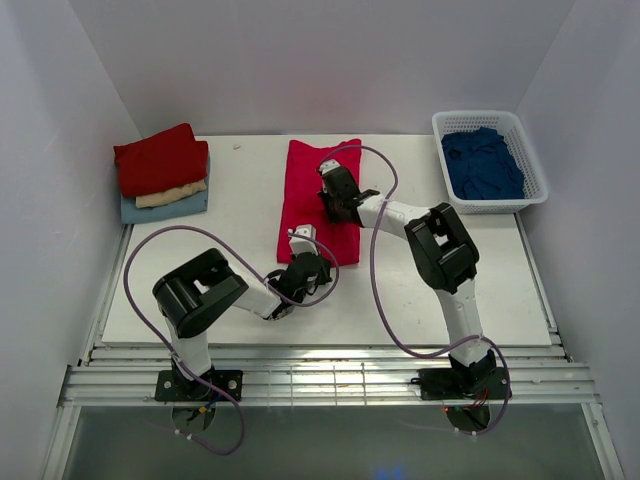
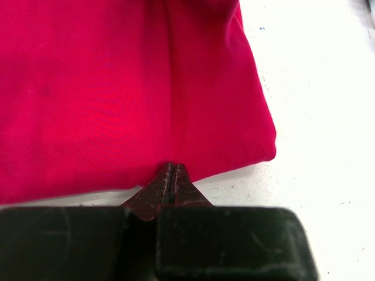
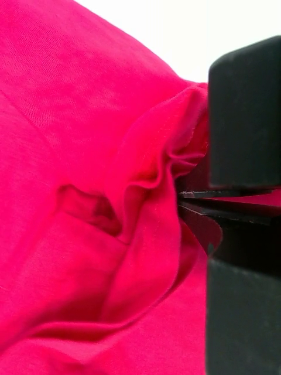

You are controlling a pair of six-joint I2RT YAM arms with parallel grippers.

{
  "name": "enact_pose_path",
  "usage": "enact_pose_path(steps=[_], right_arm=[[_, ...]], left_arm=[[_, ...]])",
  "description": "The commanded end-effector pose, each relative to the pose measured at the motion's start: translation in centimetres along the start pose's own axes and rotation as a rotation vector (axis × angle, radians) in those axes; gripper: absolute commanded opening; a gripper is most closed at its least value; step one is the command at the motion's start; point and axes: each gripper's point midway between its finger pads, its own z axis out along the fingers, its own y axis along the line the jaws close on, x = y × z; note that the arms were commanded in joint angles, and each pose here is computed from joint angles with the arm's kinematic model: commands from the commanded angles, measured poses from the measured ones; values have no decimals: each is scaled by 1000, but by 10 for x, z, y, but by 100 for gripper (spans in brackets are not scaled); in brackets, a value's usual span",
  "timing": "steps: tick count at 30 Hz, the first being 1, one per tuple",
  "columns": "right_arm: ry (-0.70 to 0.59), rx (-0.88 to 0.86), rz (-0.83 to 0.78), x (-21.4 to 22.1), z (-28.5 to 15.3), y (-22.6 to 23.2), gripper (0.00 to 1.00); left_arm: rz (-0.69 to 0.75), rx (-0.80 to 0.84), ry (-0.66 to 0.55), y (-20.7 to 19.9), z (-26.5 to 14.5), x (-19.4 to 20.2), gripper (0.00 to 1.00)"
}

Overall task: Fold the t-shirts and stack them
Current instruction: Fold the tshirt

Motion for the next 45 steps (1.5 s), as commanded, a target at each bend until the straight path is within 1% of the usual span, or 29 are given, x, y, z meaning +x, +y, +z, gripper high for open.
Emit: enact_pose_path(steps=[1, 3, 6, 11, 18, 21, 23, 27, 28, 29, 31, 32, 33, 34, 36, 38, 39, 42, 43, 45], right_arm=[[31, 121, 2, 9, 22, -35, 8], [14, 136, 9, -1, 25, -39, 8], [25, 152, 20, -5, 33, -47, 8], [47, 191, 44, -1, 44, -62, 8], [57, 243, 90, -1, 45, -82, 8], [50, 238, 93, -4, 42, -83, 8], [49, 220, 91, -6, 40, -80, 8], [64, 187, 92, 0, 38, -74, 8], [64, 186, 99, 1, 36, -74, 8], [79, 181, 99, 8, 36, -73, 8], [82, 177, 110, 9, 32, -72, 8], [89, 165, 115, 12, 31, -70, 8], [102, 160, 118, 18, 28, -68, 8], [112, 153, 128, 22, 26, -67, 8], [125, 139, 138, 31, 21, -64, 8], [131, 130, 149, 37, 17, -61, 8], [142, 128, 152, 43, 14, -62, 8], [149, 110, 159, 48, 6, -56, 8], [167, 107, 151, 58, 4, -51, 8], [164, 107, 149, 59, -2, -48, 8]], left_arm=[[70, -82, 150, 33, -15, 47, 0], [68, -80, 151, 32, -16, 48, 0], [69, -78, 153, 32, -18, 49, 0], [63, -66, 154, 27, -22, 51, 0], [63, -63, 179, 24, -26, 65, 0], [61, -55, 175, 20, -27, 65, 0], [62, -45, 136, 12, -25, 52, 0], [97, 14, -6, -27, -18, -4, 0], [129, 20, -31, -32, -16, -14, 0], [128, 31, -74, -45, -12, -32, 0], [143, 25, -105, -47, -1, -48, 0], [142, 47, -117, -55, 5, -59, 0], [132, 33, -123, -47, 14, -68, 0], [131, 24, -111, -41, 23, -66, 0], [113, 16, -117, -33, 35, -78, 0], [118, -3, -110, -21, 47, -80, 0], [120, 8, -107, -24, 51, -81, 0], [136, -2, -89, -18, 61, -75, 0], [136, -4, -82, -16, 63, -72, 0], [134, 1, -49, -13, 67, -59, 0]])
